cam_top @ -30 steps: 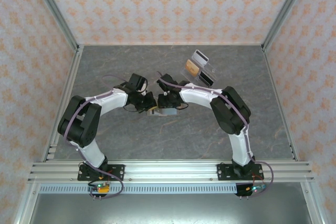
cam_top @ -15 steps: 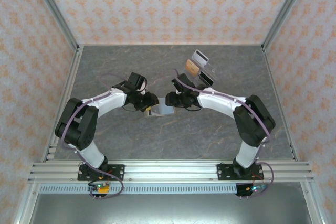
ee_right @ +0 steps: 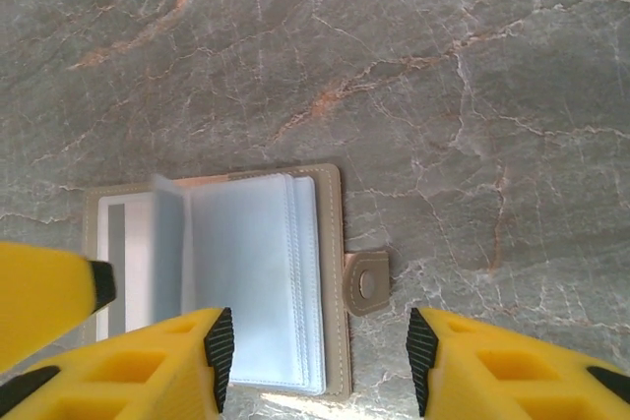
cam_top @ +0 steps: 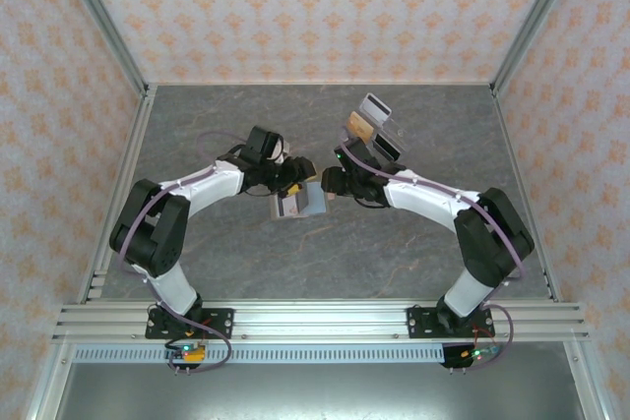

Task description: Take the credit cards out of the card holder

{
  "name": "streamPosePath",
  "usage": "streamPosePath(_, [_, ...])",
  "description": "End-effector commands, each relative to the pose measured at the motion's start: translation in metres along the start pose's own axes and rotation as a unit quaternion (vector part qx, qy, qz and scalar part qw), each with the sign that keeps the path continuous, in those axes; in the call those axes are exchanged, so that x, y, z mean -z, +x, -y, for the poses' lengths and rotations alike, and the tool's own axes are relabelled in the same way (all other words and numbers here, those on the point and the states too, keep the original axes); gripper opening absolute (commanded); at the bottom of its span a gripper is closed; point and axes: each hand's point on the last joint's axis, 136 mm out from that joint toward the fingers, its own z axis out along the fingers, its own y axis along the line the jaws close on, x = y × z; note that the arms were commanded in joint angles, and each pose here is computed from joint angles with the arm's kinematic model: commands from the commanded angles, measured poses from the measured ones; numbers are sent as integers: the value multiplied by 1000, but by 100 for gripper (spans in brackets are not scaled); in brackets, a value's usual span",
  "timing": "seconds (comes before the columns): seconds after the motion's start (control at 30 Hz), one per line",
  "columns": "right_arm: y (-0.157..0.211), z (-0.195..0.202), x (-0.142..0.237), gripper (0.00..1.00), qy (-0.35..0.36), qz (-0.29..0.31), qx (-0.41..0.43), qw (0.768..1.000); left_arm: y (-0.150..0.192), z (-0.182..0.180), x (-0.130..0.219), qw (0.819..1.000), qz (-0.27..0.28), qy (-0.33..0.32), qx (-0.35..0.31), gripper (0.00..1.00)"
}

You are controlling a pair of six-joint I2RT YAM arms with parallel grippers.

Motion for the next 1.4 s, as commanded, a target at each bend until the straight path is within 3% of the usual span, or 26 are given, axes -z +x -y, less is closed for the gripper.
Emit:
streamPosePath(0.0, [-10,-13,7,51,-30,17,20,999,-12,9,-1,1000,23,7,9,61])
streamPosePath(0.23, [-4,-25,-1,45,-60,-8,29,998,-14,-7,2,999,34,-25,9,59])
streamPosePath(0.37, [6,-32,-14,36,-66,-42,36,996,-15,-36,10,997,51,-61,23,51])
streamPosePath(0.53, [21,-39,-29,33,-58,-77,54,994,-8,-53,10,996,39,-70,30,43])
streamPosePath(0.93, [34,-18,-55,32,11,-111,53,992,0,-55,-10,998,4,-43,36,32])
streamPosePath(1.37, [45,-17,-66,24,11,-137,52,989,3,-68,-20,997,-11,-57,43,29])
